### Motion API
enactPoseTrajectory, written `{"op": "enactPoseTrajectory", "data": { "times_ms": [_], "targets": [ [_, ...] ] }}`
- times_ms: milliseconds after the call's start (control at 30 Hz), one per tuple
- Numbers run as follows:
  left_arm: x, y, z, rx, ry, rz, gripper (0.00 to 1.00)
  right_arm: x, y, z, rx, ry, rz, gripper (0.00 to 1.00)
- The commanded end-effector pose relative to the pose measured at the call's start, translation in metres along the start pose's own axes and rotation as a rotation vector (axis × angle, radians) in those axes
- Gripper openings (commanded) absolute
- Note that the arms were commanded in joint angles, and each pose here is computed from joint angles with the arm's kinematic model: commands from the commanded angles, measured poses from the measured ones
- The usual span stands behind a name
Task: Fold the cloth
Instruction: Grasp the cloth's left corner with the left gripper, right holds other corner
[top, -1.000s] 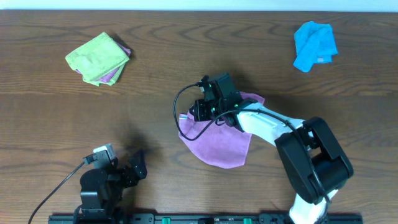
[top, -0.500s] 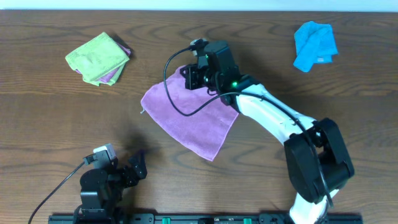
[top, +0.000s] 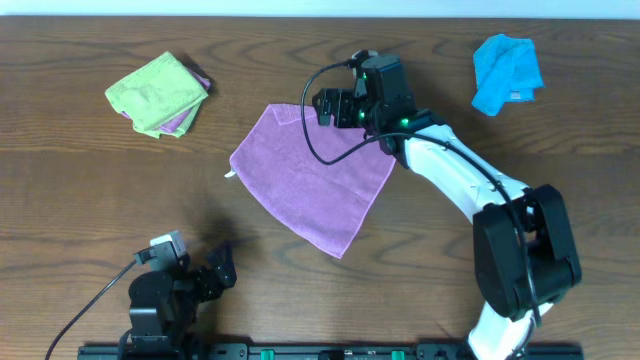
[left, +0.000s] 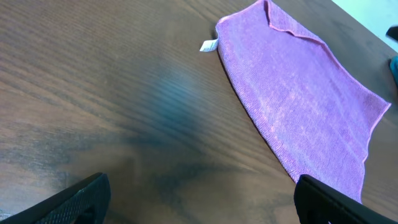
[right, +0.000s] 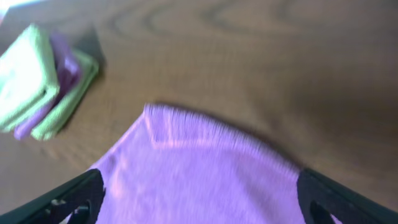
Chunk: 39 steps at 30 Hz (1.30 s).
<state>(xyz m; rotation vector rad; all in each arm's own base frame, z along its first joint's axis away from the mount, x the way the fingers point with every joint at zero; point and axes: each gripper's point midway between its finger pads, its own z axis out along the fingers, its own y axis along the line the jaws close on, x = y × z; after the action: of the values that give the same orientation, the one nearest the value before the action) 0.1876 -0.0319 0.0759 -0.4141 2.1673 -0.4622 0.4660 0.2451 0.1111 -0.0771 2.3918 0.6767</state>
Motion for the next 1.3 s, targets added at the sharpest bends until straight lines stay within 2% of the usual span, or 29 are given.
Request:
{"op": "enactPoseTrajectory", "data": {
  "times_ms": [0, 133, 267, 500, 700, 767, 967, 1133, 1267],
  "targets": [
    [0.005, 0.004, 0.001, -0.014, 0.016, 0.017, 0.95, -0.002, 0.022, -0.024, -0.09, 0.041, 0.042, 0.99],
    [-0.011, -0.012, -0.009, 0.037, -0.021, 0.041, 0.96, 0.023, 0.018, -0.052, -0.043, 0.156, 0.019, 0.99],
    [-0.041, -0.026, -0.028, 0.005, -0.02, 0.135, 0.96, 0.047, 0.014, -0.08, -0.004, 0.26, -0.026, 0.99],
    [-0.086, -0.046, -0.018, -0.104, 0.199, 0.144, 0.96, 0.081, 0.006, -0.104, 0.021, 0.363, -0.042, 0.96],
    [-0.123, -0.058, 0.019, -0.155, 0.34, 0.158, 0.96, 0.112, 0.014, -0.108, -0.104, 0.371, -0.042, 0.96],
    [-0.125, -0.056, 0.034, -0.169, 0.368, 0.152, 0.95, 0.124, 0.014, -0.105, -0.13, 0.389, -0.017, 0.96],
    [-0.104, -0.051, 0.081, -0.14, 0.487, 0.115, 0.95, 0.148, 0.01, -0.102, -0.154, 0.438, 0.065, 0.96],
    [-0.088, -0.049, 0.119, -0.1, 0.548, 0.057, 0.95, 0.151, 0.014, -0.104, -0.177, 0.447, 0.07, 0.96],
    [-0.084, -0.054, 0.15, -0.032, 0.541, 0.011, 0.95, 0.145, 0.017, -0.11, -0.186, 0.426, 0.06, 0.95]
  ]
}}
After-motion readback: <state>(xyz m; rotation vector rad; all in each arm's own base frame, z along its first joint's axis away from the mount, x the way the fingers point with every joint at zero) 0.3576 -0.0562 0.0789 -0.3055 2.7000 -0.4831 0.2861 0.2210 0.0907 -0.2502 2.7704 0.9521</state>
